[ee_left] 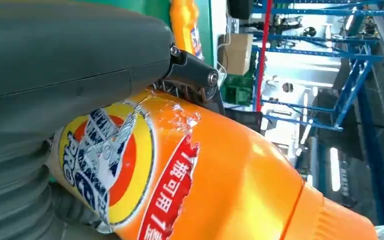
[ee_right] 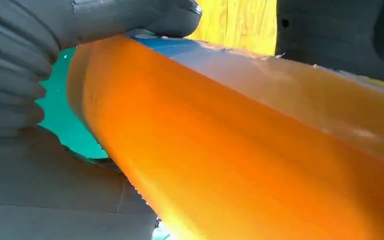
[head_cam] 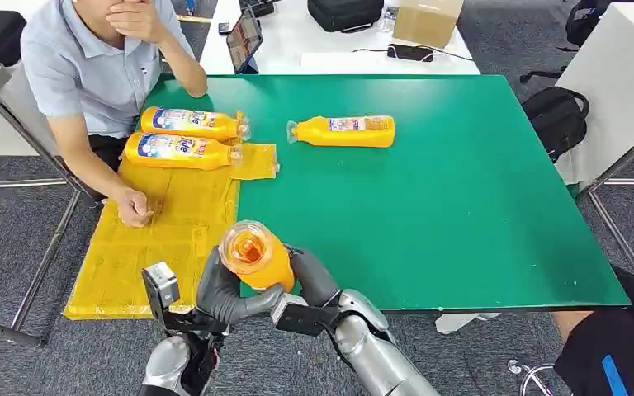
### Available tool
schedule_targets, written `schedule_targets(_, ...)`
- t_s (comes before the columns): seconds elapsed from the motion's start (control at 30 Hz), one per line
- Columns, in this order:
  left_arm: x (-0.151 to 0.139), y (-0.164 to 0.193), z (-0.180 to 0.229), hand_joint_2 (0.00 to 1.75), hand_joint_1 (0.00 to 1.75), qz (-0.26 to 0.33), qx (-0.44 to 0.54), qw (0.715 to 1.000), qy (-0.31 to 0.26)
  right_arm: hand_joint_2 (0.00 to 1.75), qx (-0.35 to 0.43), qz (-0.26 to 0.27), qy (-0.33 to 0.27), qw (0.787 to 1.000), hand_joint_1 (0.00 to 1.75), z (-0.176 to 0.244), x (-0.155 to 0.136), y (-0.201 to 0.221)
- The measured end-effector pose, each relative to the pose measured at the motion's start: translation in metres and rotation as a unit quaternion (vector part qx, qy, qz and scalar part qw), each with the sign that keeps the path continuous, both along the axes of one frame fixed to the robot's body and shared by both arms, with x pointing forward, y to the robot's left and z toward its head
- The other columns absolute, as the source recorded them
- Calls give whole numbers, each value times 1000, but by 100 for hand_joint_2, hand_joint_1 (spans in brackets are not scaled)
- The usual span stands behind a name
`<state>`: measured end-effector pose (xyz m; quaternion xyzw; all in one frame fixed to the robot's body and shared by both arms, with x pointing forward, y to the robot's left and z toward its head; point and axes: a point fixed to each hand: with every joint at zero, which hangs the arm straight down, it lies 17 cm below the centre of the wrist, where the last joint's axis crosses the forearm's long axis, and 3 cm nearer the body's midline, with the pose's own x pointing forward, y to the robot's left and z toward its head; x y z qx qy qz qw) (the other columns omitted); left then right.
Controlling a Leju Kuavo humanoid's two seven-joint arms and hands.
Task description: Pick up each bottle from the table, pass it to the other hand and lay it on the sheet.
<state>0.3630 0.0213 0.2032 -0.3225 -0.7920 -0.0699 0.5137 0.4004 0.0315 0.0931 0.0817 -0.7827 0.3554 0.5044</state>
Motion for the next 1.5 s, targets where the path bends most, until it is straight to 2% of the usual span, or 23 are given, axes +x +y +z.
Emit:
schedule_targets(0.03, 2, -1, -3, 175, 175, 4, 11, 1000, 4, 175, -8, -8, -2, 1000, 164, -2, 1, -2)
schedule_targets(0.13, 7, -3, -14, 175, 175, 15, 37, 999, 20, 175, -46, -33, -20, 998, 164, -9, 6, -9)
schedule_targets(0.3, 8, -4, -21, 175, 175, 16, 46, 998, 30, 175, -68, -39, -29, 997, 161, -16, 5, -10)
schedule_targets(0.33, 8, -4, -22, 175, 175, 16, 47, 998, 32, 175, -70, -39, -28, 996, 105, -17, 5, -10)
schedule_targets(0.37, 8, -5, -23, 175, 175, 16, 48, 998, 33, 175, -71, -39, -28, 996, 5, -17, 5, -10)
schedule_targets(0.4, 8, -5, -24, 175, 175, 16, 49, 998, 35, 175, -73, -39, -28, 996, 0, -19, 4, -10)
schedule_targets(0.47, 9, -6, -25, 175, 175, 13, 50, 998, 40, 175, -81, -44, -35, 995, 0, -20, 5, -10)
schedule_targets(0.5, 10, -5, -26, 175, 175, 12, 47, 998, 43, 0, -85, -48, -40, 994, 0, -19, 5, -10)
schedule_targets(0.73, 16, -6, -24, 175, 175, 7, 60, 997, 44, 0, -113, -75, -95, 986, 0, -13, 10, -17)
schedule_targets(0.9, 41, 6, -19, 175, 175, 37, 103, 994, 24, 0, -109, -83, -128, 982, 0, 2, 18, -19)
schedule_targets(1.03, 59, 17, -9, 175, 175, 44, 114, 992, 15, 0, -110, -87, -134, 981, 0, 7, 24, -21)
schedule_targets(1.23, 71, 32, -4, 175, 175, 56, 115, 992, 10, 0, -106, -86, -141, 981, 0, 9, 25, -19)
schedule_targets(1.5, 112, 67, -1, 175, 175, 134, 194, 972, -7, 0, -107, -84, -138, 981, 0, 6, 26, -19)
